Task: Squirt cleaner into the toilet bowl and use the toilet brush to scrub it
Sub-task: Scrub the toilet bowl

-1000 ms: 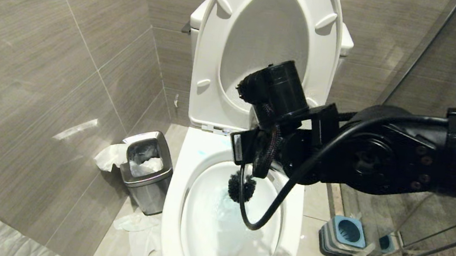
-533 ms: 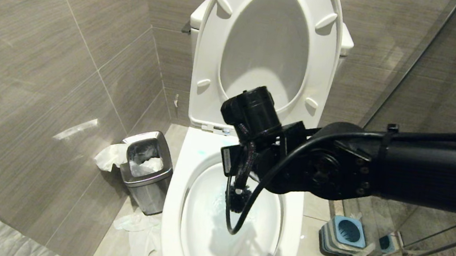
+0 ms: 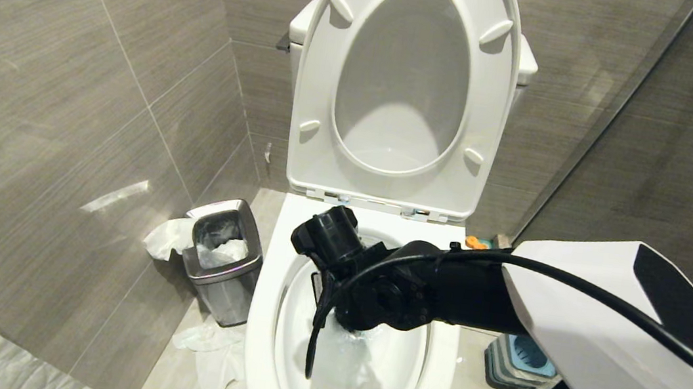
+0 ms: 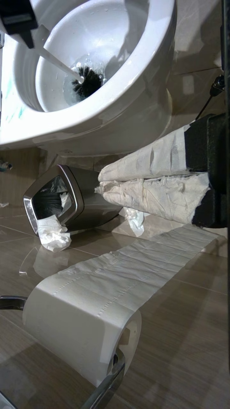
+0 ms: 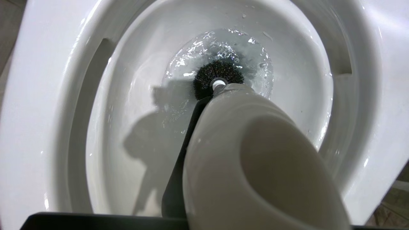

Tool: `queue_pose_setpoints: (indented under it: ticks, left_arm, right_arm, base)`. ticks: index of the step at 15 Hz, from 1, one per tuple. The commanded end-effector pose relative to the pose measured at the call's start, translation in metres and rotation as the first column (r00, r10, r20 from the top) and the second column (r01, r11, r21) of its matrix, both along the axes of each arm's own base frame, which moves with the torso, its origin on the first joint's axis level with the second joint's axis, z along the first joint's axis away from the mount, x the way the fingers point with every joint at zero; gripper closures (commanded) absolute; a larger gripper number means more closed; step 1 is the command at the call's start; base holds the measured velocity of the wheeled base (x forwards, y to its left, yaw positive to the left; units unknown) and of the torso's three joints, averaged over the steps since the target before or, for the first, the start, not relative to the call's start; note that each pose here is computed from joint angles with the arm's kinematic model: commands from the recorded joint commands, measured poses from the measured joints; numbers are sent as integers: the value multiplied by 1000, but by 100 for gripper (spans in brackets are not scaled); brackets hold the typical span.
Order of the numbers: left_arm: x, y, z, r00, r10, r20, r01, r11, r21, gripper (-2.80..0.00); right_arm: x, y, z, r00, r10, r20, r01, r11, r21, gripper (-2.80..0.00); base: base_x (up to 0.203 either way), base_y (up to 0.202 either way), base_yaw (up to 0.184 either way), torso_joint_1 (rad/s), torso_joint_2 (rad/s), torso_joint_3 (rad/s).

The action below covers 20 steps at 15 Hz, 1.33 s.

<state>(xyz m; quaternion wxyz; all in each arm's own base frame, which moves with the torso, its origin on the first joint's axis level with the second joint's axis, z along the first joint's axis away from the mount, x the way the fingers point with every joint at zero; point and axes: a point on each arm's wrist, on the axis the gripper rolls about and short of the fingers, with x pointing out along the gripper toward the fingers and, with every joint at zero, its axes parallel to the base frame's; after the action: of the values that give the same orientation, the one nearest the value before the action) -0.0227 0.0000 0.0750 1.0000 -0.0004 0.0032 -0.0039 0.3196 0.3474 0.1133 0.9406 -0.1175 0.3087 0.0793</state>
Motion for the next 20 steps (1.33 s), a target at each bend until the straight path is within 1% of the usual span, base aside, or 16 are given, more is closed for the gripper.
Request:
queue_pose_setpoints:
  ticks: [1,3,6,8,10,12,14,17,20]
  left_arm:
    - [0,0,0,1000,0,-1,0,1000,-1,0]
    - [0,0,0,1000,0,-1,0,1000,-1,0]
    - [0,0,0,1000,0,-2,0,1000,-1,0]
    - [0,0,0,1000,0,-1,0,1000,-1,0]
    - [0,0,-1,1000,0,-3,0,1000,-1,0]
    - [0,0,0,1000,0,-1,0,1000,-1,0]
    - [0,0,-1,1000,0,-4,0,1000,-1,0]
    - [0,0,0,1000,0,-3,0,1000,-1,0]
    - [0,0,0,1000,0,-3,0,1000,-1,0]
  right_arm:
    - [-2,-1,2,1000,0,-1,0,1000,2,0]
    - [-9,-9,32,999,3,33,-5,999,43,0]
    - [-30,-27,78,996,13,83,-22,995,98,0]
    - [-47,-44,110,993,15,117,-31,991,133,0]
    - [-64,-64,137,991,15,131,-35,988,152,0]
    - [-76,-77,146,992,14,127,-33,988,149,0]
    - [-81,-84,151,991,10,135,-30,988,149,0]
    - [-79,-81,147,992,8,129,-27,989,143,0]
    - [-73,-75,136,994,8,112,-21,993,118,0]
  base:
    - [0,0,0,0,0,0]
    - [0,0,0,0,0,0]
    - [0,0,0,0,0,0]
    - [0,0,0,0,0,0]
    - [0,0,0,0,0,0]
    - [0,0,0,0,0,0]
    - [0,0,0,0,0,0]
    - [0,0,0,0,0,0]
    - [0,0,0,0,0,0]
